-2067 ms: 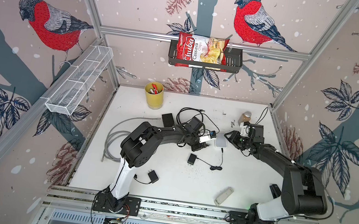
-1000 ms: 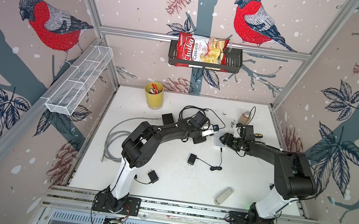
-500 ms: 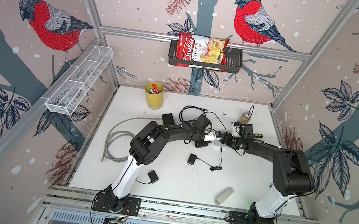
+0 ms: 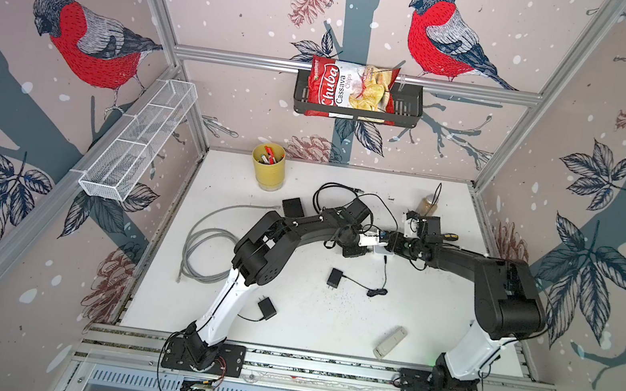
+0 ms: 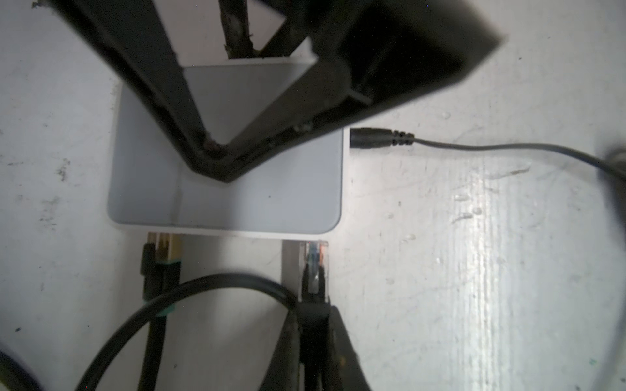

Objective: Insert the plug into the switch port
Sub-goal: 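Push the RJ45 plug into the router port with left while right holds router, then open the left gripper and draw back while the right gripper releases the router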

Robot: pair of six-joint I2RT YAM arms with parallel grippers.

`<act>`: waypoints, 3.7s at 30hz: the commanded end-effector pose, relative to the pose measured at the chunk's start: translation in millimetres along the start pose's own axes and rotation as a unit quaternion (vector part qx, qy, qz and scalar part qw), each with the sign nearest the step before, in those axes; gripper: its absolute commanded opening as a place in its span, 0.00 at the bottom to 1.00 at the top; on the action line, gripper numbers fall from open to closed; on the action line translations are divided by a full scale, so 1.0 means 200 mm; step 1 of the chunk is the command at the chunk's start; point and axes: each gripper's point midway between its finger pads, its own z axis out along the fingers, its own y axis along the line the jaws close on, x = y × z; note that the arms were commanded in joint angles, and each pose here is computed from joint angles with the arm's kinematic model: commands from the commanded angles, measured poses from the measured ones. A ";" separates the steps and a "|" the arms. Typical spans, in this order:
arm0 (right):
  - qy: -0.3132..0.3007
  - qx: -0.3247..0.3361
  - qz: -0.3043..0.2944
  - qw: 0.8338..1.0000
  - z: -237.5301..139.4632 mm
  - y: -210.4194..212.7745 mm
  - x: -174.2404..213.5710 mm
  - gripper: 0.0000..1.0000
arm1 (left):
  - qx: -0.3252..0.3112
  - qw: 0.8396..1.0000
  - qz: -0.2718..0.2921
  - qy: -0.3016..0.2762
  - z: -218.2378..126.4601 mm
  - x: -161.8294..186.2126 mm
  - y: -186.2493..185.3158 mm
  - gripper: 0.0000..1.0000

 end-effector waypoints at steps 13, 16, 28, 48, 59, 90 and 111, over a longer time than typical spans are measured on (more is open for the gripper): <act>0.049 0.026 0.010 0.998 0.03 -0.08 0.15 0.59 | -0.001 0.999 -0.047 0.007 0.00 0.04 0.07 0.04; 0.050 0.031 0.010 0.998 0.03 -0.09 0.15 0.58 | 0.002 0.998 -0.053 0.019 0.00 0.05 0.09 0.03; 0.053 0.025 -0.005 0.998 0.04 -0.06 0.15 0.57 | 0.006 0.999 -0.053 0.011 0.02 0.03 0.09 0.03; 0.071 -0.010 -0.002 0.997 0.05 0.00 0.21 0.52 | -0.034 0.999 -0.036 -0.015 0.01 -0.13 0.11 0.00; 0.094 -0.090 -0.005 0.991 0.07 0.15 0.28 0.43 | -0.047 0.996 -0.017 -0.080 0.00 -0.29 0.11 0.00; 0.129 -0.111 0.041 0.984 0.06 0.19 0.44 0.36 | -0.051 0.990 -0.022 -0.131 0.11 -0.44 0.18 0.00; 0.021 0.023 0.086 0.996 -0.06 -0.08 0.04 0.61 | -0.124 0.991 -0.043 -0.018 -0.04 -0.12 0.24 0.42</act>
